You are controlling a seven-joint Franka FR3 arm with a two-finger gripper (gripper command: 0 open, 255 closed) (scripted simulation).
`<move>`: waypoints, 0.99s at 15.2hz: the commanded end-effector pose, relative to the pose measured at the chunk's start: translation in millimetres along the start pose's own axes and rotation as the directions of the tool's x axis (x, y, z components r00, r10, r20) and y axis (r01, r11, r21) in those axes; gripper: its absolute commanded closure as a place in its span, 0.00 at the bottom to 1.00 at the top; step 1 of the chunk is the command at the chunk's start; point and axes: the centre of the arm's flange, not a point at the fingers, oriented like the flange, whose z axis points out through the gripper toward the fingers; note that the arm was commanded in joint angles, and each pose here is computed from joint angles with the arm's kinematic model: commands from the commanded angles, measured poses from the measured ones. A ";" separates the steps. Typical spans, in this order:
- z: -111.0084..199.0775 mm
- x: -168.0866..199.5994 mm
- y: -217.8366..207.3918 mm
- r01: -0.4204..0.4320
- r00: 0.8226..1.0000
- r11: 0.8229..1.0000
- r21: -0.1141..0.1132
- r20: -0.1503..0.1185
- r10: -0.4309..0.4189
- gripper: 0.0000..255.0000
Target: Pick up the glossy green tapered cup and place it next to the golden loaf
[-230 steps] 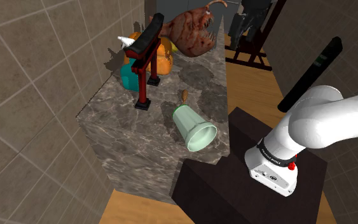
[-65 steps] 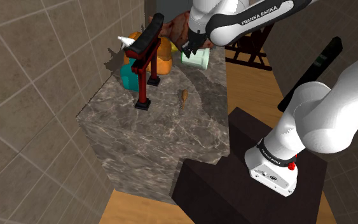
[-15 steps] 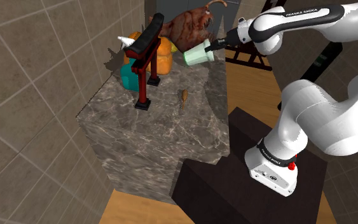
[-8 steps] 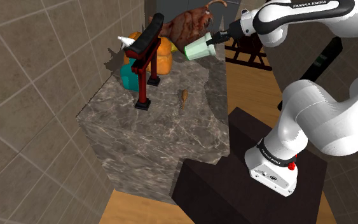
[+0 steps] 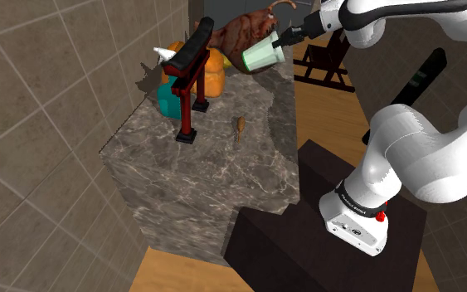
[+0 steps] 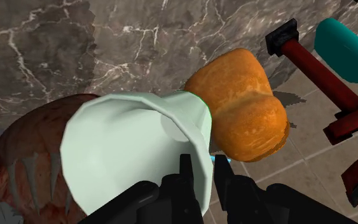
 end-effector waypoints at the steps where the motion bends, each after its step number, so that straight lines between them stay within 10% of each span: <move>1: -6.5 7.3 -3.1 0.000 1.000 1.000 0.000 -0.001 0.000 1.00; 15: -54.5 56.6 -30.3 0.000 1.000 1.000 0.000 -0.001 0.000 1.00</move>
